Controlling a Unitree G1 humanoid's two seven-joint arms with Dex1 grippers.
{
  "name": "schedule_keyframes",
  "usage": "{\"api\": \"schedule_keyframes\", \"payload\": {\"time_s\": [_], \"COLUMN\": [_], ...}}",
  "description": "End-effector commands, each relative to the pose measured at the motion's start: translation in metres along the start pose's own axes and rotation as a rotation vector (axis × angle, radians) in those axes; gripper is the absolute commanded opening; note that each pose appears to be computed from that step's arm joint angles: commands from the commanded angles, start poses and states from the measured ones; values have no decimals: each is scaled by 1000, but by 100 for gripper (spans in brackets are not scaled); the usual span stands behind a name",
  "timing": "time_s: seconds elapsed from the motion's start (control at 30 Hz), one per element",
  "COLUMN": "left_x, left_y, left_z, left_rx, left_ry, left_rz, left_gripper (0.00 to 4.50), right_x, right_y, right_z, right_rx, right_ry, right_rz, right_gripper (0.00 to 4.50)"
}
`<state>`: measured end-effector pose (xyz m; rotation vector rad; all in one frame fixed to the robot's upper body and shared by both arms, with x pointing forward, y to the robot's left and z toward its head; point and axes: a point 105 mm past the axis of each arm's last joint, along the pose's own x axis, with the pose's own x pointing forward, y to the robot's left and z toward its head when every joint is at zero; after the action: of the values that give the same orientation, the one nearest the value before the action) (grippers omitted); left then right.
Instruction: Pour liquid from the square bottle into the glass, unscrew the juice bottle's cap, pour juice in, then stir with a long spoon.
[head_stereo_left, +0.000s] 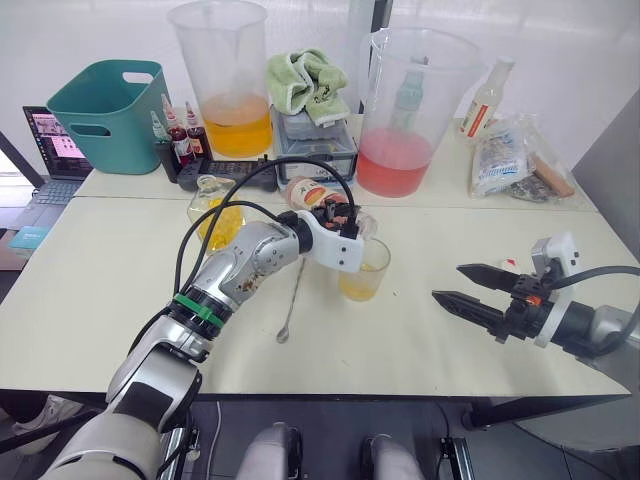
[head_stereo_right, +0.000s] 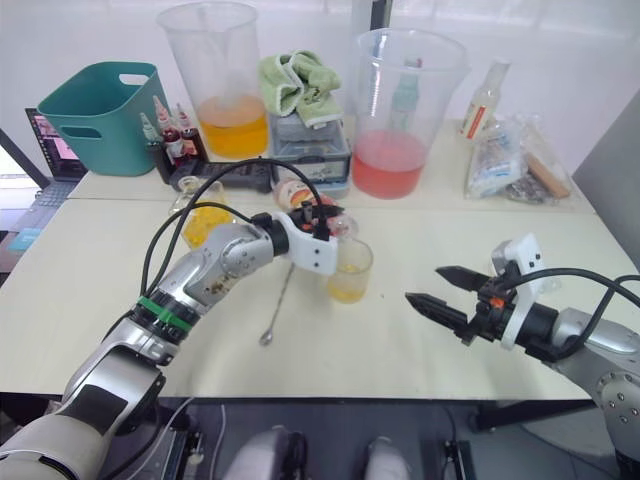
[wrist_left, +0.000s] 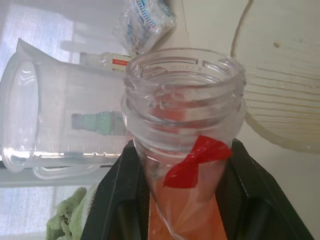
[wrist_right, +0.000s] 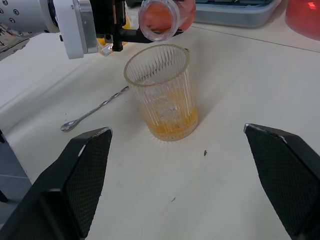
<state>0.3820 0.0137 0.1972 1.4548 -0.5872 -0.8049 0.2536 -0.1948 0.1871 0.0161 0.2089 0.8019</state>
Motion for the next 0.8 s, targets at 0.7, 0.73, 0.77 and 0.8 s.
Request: {"api": "schedule_keyframes", "payload": {"time_s": [0.7, 0.73, 0.77, 0.8], "left_x": [1, 1, 1, 1], "left_y": [39, 40, 40, 40], "left_z": [16, 16, 17, 17], "left_rx": [207, 208, 210, 211], "left_ry": [-60, -62, -64, -66], "left_rz": [124, 125, 125, 125], "left_gripper": [131, 131, 131, 131], "right_x": [3, 3, 4, 4], "right_y": [2, 2, 2, 3], "right_z": [22, 22, 22, 22], "right_rx": [-87, -87, -87, -87], "right_ry": [-67, -67, -67, -68], "right_rz": [-1, 0, 0, 1], "right_gripper": [448, 448, 448, 448]}}
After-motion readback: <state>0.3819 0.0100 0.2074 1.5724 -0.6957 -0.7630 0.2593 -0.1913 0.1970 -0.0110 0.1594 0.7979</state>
